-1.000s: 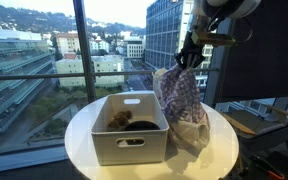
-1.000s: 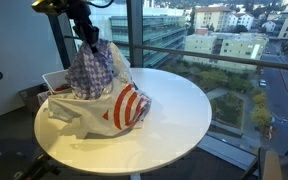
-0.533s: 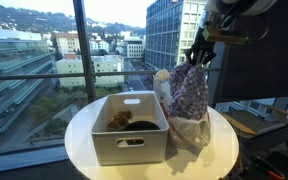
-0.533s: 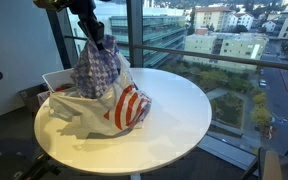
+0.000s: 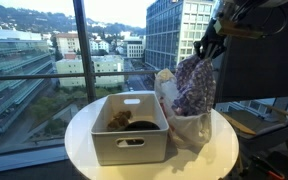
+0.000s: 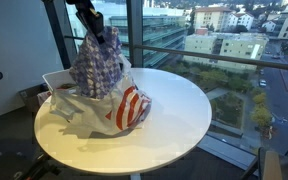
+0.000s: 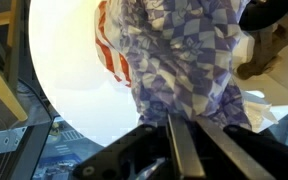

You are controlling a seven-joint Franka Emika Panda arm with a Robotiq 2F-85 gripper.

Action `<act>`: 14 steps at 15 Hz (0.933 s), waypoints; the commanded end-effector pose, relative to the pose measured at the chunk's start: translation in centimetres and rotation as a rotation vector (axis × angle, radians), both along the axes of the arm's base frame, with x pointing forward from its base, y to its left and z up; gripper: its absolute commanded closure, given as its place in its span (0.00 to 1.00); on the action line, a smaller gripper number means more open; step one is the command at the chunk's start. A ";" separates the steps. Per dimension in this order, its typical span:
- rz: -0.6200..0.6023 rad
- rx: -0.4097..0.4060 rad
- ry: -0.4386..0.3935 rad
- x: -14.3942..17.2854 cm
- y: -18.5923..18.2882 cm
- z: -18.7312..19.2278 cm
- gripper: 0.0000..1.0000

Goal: Put the purple cloth and the moose toy in the plastic bag

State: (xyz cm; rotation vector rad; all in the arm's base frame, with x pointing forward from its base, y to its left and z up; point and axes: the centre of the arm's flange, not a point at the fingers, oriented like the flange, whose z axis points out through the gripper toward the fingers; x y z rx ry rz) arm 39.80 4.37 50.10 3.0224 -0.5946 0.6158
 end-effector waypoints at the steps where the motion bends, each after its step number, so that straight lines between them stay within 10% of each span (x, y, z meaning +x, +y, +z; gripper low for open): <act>1: 0.008 0.017 -0.022 0.3 0.3 -0.7 0.94; 14: 0.218 0.023 0.111 5.7 7.8 -9.2 0.94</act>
